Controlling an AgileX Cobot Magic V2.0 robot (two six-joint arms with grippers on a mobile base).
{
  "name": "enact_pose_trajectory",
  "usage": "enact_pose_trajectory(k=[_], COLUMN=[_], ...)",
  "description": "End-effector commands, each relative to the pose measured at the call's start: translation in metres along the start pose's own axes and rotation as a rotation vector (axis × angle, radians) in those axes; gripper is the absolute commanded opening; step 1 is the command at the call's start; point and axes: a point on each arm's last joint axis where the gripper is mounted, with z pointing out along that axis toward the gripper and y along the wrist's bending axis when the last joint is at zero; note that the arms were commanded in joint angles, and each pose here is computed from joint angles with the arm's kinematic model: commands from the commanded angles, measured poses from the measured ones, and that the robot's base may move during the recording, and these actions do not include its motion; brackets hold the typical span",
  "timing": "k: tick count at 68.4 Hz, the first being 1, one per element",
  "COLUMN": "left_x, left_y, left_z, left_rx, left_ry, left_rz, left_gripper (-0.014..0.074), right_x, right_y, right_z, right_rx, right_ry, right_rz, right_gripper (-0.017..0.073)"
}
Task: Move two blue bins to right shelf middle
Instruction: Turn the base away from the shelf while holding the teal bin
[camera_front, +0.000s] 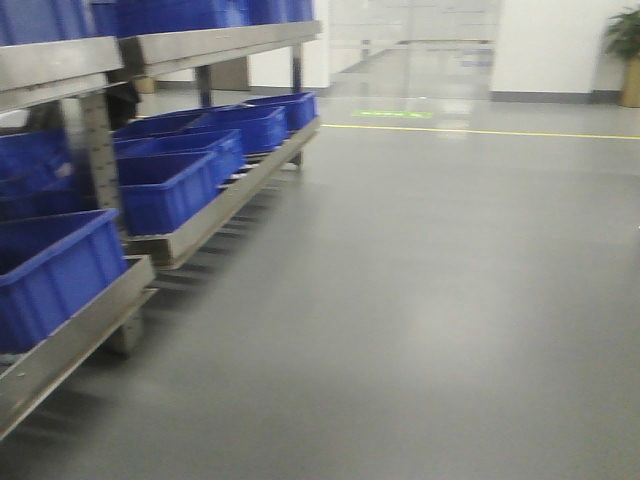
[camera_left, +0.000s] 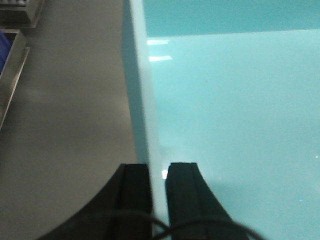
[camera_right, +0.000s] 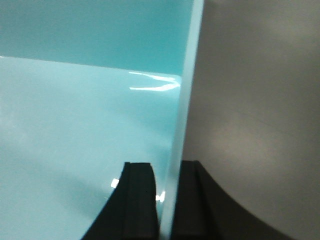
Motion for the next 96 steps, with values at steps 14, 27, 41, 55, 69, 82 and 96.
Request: enact_pose_trajectory(k=[14,27,41,55,69,82,96], left_x=[-0.0054,-0.0054,-0.0054,-0.0054,-0.0054,-0.0054,-0.0054], left_y=[-0.0033,-0.0033,-0.0033,-0.0033,-0.0033,-0.0033,-0.0033], left_z=[-0.0116,-0.0116,-0.0116,-0.0116,-0.0116,-0.0116,-0.0116], left_rx=[0.034,0.034,0.034,0.034,0.034,0.034,0.034], left_ry=[-0.063,-0.063,-0.063,-0.063,-0.063,-0.063,-0.063], left_rz=[0.000,0.000,0.000,0.000,0.000,0.000,0.000], left_gripper=[-0.0111,-0.0111,-0.0111,-0.0111,-0.0111,-0.0111,-0.0111], right_x=[-0.0056,-0.0056,-0.0056,-0.0056,-0.0056,-0.0056,-0.0056], right_y=[-0.0023,-0.0023,-0.0023,-0.0023,-0.0023,-0.0023,-0.0023], right_z=[-0.0075,-0.0075,-0.0075,-0.0075,-0.0075,-0.0075,-0.0075], right_rx=[0.012,0.012,0.012,0.012,0.012,0.012,0.012], right_ry=[-0.055,-0.055,-0.055,-0.055,-0.055,-0.055,-0.055], right_rz=[-0.023,-0.023,-0.023,-0.023,-0.023,-0.023,-0.023], right_gripper=[-0.0154,-0.0154,-0.0154,-0.0154,-0.0154,-0.0154,-0.0154])
